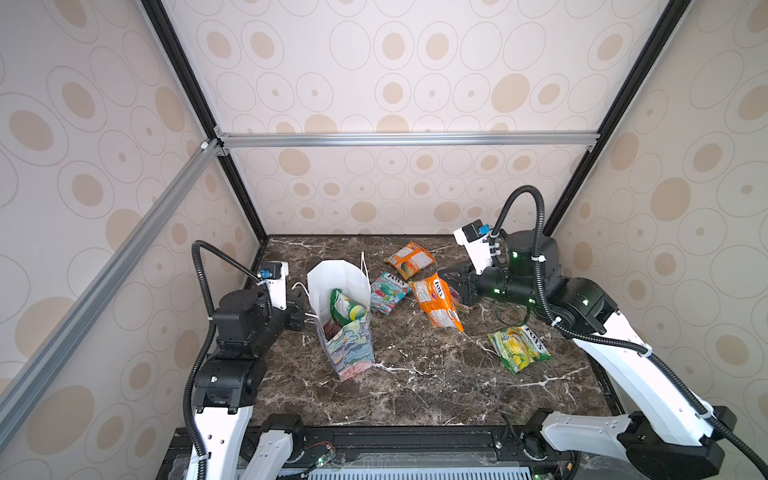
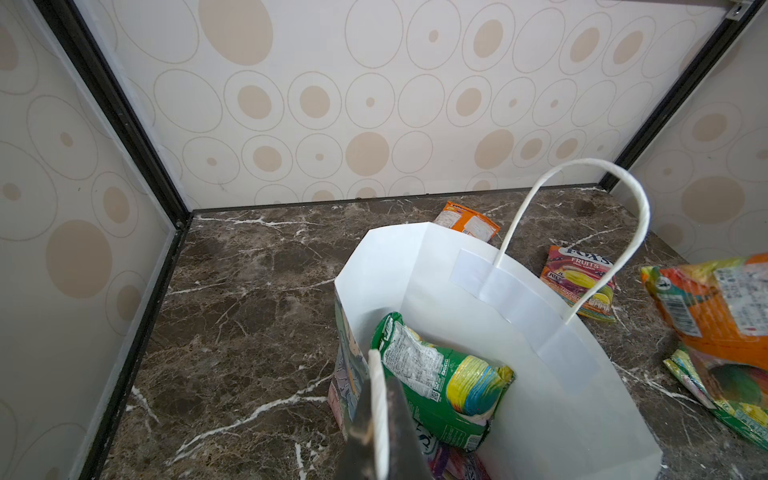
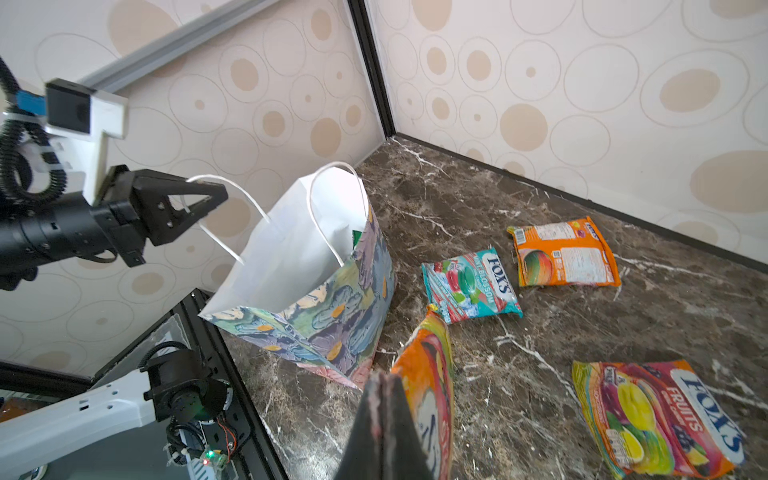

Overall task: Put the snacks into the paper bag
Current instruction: 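Carry the orange packet with the right gripper over the white bag opening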

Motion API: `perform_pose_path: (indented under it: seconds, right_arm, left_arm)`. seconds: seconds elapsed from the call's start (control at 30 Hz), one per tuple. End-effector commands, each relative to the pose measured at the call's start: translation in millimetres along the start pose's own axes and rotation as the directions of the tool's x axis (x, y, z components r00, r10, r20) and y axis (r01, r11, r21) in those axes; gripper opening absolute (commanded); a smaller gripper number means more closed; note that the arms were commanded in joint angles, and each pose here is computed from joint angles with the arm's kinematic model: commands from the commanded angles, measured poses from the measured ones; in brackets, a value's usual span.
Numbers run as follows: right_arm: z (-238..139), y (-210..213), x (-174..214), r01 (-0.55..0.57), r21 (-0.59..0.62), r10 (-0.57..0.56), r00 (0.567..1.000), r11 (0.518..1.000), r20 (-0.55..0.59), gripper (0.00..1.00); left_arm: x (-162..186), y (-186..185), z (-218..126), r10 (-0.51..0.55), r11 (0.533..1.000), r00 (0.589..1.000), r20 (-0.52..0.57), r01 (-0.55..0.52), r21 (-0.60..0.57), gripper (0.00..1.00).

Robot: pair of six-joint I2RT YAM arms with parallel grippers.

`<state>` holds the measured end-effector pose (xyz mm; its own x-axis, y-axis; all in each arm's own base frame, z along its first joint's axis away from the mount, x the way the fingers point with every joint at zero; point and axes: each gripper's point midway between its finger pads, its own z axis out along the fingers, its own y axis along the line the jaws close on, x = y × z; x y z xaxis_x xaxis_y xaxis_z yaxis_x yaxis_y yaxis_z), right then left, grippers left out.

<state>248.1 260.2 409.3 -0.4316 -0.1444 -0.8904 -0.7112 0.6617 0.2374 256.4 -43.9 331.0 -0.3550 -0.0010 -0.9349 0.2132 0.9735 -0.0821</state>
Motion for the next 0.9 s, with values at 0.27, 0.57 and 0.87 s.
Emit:
perform_pose_path:
  seconds: [0.27, 0.57, 0.87]
  right_arm:
    - [-4, 49, -50, 0.170, -0.065, -0.163, 0.982, 0.983, 0.099, 0.00]
    - [5, 85, -78, 0.249, -0.122, -0.232, 0.962, 0.961, 0.142, 0.00]
    - [37, 125, -95, 0.305, -0.181, -0.276, 0.946, 0.935, 0.168, 0.00]
  left_arm:
    - [-10, -5, -7, 0.022, 1.000, 0.999, 0.030, -0.023, 0.018, 0.02]
    - [-9, -6, -8, 0.019, 1.000, 0.999, 0.036, -0.020, 0.019, 0.02]
    - [-8, -7, -8, 0.017, 0.999, 0.999, 0.037, -0.018, 0.027, 0.02]
